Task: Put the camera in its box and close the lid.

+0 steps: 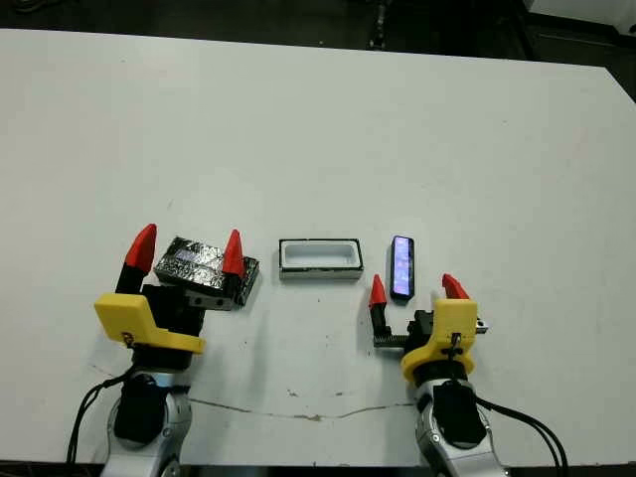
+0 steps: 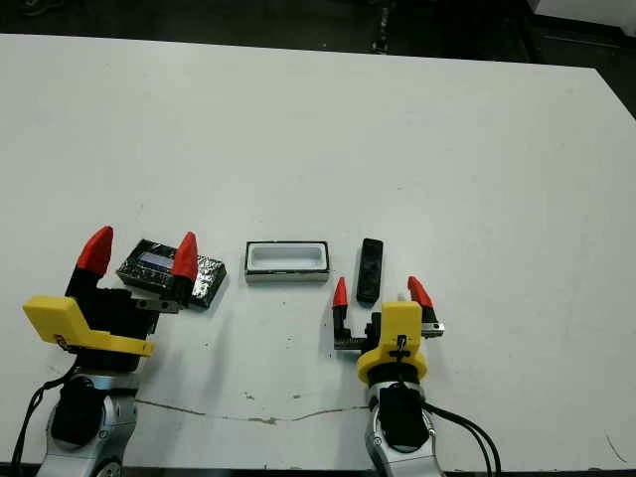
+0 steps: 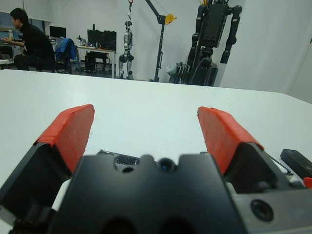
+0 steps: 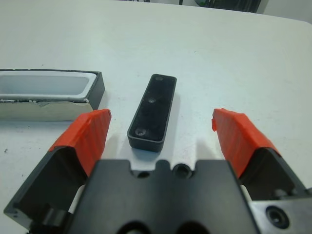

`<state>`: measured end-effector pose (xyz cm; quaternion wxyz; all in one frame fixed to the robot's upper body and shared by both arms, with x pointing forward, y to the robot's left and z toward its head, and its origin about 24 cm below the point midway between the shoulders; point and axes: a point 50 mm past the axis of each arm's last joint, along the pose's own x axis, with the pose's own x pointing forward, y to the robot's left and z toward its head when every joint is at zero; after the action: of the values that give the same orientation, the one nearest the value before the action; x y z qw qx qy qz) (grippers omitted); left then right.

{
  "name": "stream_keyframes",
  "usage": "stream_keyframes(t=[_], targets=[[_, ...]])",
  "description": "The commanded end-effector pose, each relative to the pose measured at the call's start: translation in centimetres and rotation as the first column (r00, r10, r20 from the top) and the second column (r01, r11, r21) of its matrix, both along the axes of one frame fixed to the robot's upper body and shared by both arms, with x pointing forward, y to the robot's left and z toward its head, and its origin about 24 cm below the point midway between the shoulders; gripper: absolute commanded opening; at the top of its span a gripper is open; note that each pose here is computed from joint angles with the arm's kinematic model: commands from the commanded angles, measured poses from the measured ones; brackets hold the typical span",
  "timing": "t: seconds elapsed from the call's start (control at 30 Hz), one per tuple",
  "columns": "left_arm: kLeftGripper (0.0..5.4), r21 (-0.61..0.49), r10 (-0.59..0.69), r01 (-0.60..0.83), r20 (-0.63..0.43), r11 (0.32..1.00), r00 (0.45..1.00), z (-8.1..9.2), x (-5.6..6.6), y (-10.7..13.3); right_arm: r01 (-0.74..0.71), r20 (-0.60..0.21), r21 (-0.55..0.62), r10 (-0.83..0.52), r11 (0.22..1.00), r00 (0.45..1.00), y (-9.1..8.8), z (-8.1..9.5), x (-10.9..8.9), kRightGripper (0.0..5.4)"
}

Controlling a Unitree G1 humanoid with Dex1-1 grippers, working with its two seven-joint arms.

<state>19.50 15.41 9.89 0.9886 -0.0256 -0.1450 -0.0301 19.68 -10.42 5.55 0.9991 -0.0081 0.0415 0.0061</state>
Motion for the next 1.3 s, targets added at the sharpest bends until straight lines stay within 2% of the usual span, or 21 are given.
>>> stream_keyframes(t=[0.03,0.17,0.83,1.3], targets=[[5.4,0.007,0.003,-0.003,-0.017,1.0,1.0,-0.4,-0.3,0.0,0.019,-0.037,0.003,-0.019,1.0,0.999,-0.1,-0.3,-0.2,5.31],[5.4,-0.001,0.003,-0.003,-0.02,1.0,1.0,-0.4,-0.3,-0.1,0.028,-0.053,0.017,-0.027,0.999,0.998,-0.1,-0.2,-0.2,4.84],[5.4,-0.012,-0.004,0.004,-0.006,1.0,1.0,-0.2,-0.4,-0.3,0.007,-0.09,0.082,0.001,0.997,0.996,-0.5,0.5,0.0,1.71],[5.4,-0.012,0.002,-0.002,-0.009,1.0,1.0,-0.3,-0.4,-0.4,-0.023,-0.069,0.064,0.028,0.998,0.997,-1.3,0.7,-0.2,1.69]])
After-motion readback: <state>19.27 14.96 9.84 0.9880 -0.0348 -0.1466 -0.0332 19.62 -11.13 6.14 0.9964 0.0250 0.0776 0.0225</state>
